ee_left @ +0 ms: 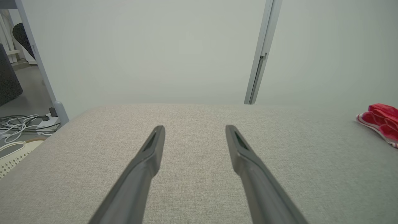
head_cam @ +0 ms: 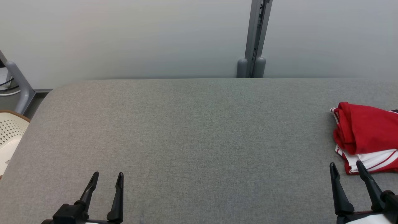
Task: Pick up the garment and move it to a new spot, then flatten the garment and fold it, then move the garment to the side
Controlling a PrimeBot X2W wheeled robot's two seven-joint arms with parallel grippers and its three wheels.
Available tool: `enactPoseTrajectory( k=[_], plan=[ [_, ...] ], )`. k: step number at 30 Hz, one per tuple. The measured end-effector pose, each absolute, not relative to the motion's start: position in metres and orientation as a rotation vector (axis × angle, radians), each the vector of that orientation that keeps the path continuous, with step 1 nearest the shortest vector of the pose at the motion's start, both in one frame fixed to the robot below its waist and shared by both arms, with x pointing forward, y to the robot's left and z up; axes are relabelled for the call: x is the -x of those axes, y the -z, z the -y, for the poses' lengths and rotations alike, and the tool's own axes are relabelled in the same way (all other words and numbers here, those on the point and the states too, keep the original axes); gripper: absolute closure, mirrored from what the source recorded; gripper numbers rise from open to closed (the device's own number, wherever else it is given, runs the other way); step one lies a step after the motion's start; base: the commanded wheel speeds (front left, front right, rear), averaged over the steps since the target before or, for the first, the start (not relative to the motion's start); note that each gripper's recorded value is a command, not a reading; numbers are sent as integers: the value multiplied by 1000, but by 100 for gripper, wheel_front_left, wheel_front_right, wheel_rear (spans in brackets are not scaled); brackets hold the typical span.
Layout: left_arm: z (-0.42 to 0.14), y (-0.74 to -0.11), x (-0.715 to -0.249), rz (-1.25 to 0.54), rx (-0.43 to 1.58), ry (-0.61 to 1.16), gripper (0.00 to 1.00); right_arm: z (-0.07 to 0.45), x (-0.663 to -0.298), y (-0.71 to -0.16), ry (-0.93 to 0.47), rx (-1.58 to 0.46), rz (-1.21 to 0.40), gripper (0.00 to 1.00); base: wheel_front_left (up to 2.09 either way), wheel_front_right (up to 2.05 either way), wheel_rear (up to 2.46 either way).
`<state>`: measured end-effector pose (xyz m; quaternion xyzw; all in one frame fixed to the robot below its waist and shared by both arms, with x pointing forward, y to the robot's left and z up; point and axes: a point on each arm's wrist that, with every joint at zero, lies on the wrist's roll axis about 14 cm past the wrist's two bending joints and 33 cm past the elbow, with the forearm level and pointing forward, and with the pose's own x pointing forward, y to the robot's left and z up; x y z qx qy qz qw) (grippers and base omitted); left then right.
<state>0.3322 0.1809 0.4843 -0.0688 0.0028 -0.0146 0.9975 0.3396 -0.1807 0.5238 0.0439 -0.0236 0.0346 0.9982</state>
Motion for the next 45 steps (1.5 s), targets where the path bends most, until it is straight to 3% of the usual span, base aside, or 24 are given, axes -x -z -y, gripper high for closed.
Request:
enactPoseTrajectory(
  k=[37,38,45],
  plan=[
    [-177,-482,-329,-18,121,55,0,183,-336,-523,-61,-98,42,0,0,0,0],
    [-176,-480,-328,-25,122,54,100,183,-336,-521,-61,-100,37,100,0,0,0],
    [-176,-463,-323,-95,212,27,100,181,-332,-506,-53,-199,-10,100,0,0,0]
  ],
)
